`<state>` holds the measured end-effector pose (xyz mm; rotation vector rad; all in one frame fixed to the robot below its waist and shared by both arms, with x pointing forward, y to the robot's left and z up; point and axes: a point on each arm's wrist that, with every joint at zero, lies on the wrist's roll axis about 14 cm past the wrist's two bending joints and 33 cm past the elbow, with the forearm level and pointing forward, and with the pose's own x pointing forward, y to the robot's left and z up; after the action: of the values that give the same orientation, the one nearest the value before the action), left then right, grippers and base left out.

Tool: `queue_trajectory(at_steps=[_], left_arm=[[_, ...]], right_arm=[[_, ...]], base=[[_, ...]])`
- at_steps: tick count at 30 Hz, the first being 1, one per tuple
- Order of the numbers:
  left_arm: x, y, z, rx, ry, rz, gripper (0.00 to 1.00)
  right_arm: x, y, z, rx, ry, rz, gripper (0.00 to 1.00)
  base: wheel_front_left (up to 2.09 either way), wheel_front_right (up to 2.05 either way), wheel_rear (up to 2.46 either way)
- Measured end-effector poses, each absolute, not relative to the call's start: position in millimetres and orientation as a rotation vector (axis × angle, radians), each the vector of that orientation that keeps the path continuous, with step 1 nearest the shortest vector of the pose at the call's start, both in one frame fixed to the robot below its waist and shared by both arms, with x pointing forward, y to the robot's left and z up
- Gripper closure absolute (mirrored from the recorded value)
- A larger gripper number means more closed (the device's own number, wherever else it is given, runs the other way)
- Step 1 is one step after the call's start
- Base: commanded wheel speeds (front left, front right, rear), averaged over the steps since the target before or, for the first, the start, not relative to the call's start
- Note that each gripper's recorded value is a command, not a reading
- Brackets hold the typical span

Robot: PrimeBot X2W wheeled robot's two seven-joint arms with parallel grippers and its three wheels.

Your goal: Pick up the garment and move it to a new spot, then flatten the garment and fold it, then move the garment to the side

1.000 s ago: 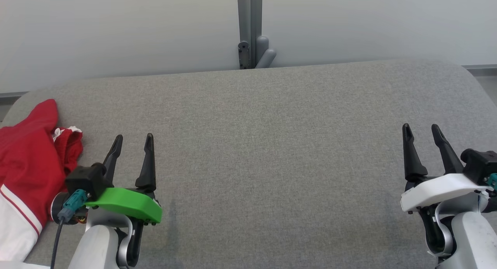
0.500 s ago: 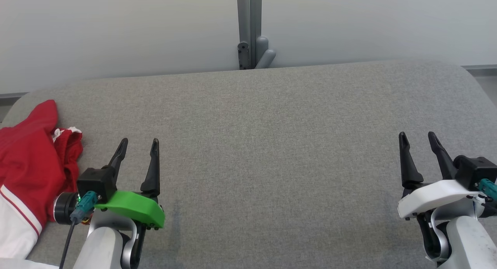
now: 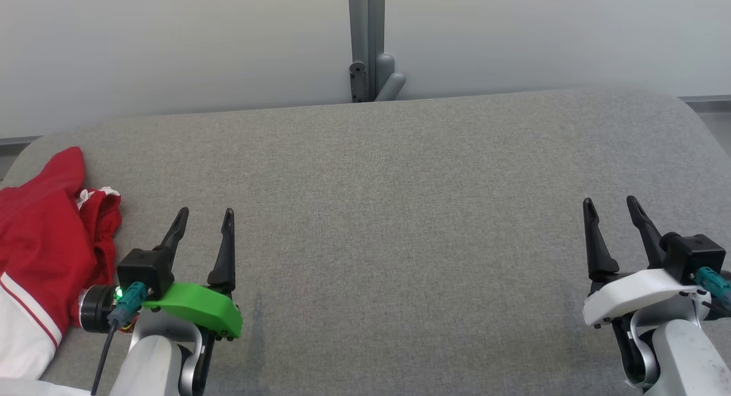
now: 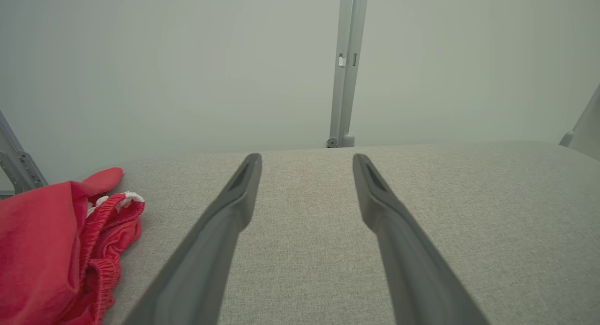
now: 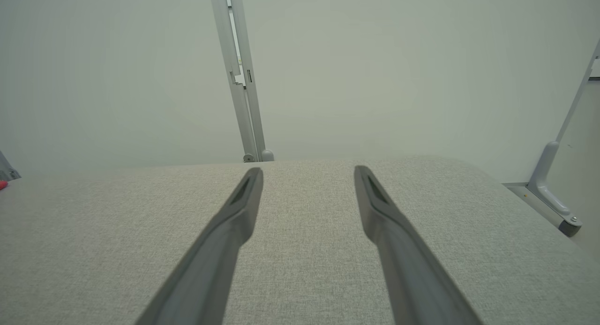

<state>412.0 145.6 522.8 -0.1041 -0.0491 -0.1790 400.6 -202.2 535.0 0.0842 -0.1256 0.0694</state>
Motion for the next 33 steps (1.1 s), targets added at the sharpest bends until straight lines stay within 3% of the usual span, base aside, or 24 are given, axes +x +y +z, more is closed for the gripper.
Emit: queue_trajectory(at_steps=[33], left_arm=[[413.6, 143.5, 520.5, -0.077, -0.040, -0.181, 0.00]], right_arm=[[400.0, -200.1, 535.0, 0.066, -0.141, 0.081, 0.00]], base=[[0.00, 0.00, 0.00]])
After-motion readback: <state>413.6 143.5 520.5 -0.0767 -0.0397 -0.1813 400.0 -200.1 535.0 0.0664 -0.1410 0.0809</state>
